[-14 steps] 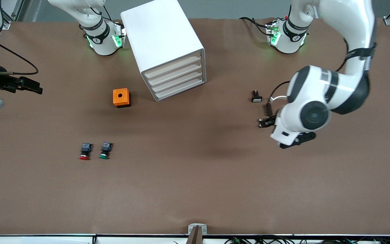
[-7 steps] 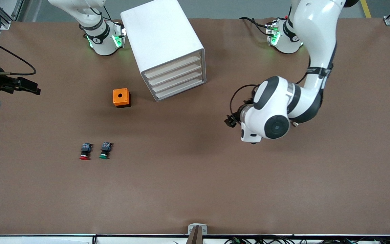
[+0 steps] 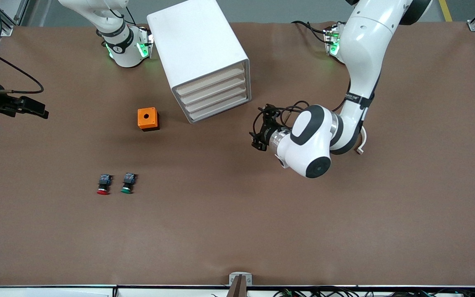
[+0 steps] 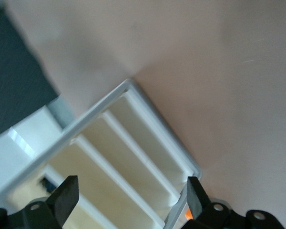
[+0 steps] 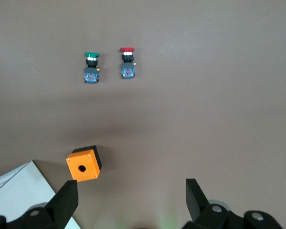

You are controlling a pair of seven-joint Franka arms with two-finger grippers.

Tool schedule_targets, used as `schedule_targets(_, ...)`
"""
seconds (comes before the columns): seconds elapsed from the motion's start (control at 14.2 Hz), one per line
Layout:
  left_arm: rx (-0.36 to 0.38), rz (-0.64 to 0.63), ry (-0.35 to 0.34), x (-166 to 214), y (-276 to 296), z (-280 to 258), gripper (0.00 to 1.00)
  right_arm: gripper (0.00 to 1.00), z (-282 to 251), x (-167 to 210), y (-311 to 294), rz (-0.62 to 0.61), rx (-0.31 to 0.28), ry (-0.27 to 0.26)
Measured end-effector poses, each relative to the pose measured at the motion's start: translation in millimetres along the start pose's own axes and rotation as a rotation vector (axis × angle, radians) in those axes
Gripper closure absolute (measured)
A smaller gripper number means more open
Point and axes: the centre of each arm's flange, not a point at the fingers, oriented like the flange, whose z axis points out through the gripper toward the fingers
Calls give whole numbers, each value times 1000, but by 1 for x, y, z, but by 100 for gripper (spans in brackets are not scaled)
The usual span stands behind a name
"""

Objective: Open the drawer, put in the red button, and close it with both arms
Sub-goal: 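Reach the left gripper to the white cabinet's drawer handle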

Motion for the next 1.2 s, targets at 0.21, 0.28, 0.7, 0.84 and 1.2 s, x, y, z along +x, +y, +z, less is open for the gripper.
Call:
schedule_targets(0.21,116,-182,-89,-7,7,30,0,0,8,10,-3,-6,-1,17)
schedule_targets(0.28,149,-239,-108,-8,10,41,0,0,12,14,-5,-8,-1,23)
schedule_targets(0.7,322,-538,-163,18,44,94,2,0,34,30,-10,-17,-3,34)
schedule_targets(0.84,384,-576,-158,17,43,110,10,0,42,38,-11,-13,-2,48)
schedule_targets(1.2,467,-605,-113,4,34,143,40,0,80,60,-41,62,-5,37)
